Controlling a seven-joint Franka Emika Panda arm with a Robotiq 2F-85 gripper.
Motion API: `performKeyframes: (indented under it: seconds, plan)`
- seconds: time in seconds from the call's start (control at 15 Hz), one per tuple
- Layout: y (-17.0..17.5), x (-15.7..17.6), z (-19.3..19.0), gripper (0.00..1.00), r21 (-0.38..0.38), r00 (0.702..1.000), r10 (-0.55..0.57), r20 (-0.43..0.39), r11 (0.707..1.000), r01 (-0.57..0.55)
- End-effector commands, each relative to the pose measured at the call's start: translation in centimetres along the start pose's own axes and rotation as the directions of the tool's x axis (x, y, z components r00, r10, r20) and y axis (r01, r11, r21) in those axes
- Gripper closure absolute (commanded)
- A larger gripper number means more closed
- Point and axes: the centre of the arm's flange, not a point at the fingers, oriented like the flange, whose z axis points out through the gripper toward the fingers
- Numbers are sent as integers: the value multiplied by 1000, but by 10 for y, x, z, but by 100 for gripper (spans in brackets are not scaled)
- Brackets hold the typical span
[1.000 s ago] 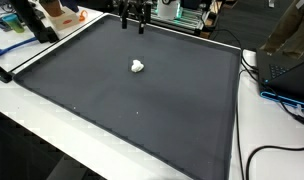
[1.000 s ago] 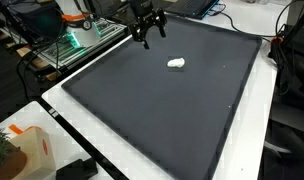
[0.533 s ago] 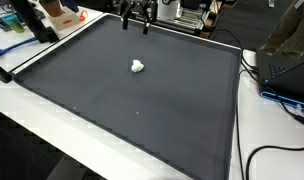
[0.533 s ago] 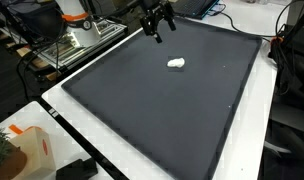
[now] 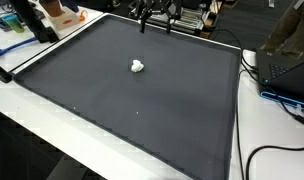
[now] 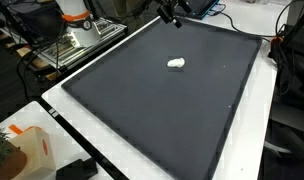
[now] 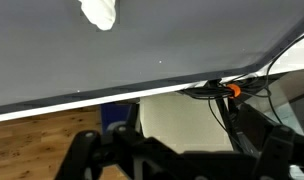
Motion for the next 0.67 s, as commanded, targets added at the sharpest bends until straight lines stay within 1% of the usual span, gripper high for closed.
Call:
performKeyframes:
  seconds: [0.0,0.07,0.13,0.27,0.53,0.6]
  plan:
    - [47,-58,-28,0,30,995,101,-2,994,-101]
    - [56,-63,-25,0,34,991,130,-3,991,-130]
    - [21,-18,12,0,23,997,81,-3,996,-81]
    - [37,-29,19,0,22,994,113,-1,993,-113]
    - [40,-32,22,0,22,992,125,1,992,-125]
    - [45,-35,21,0,2,994,110,-8,994,-110]
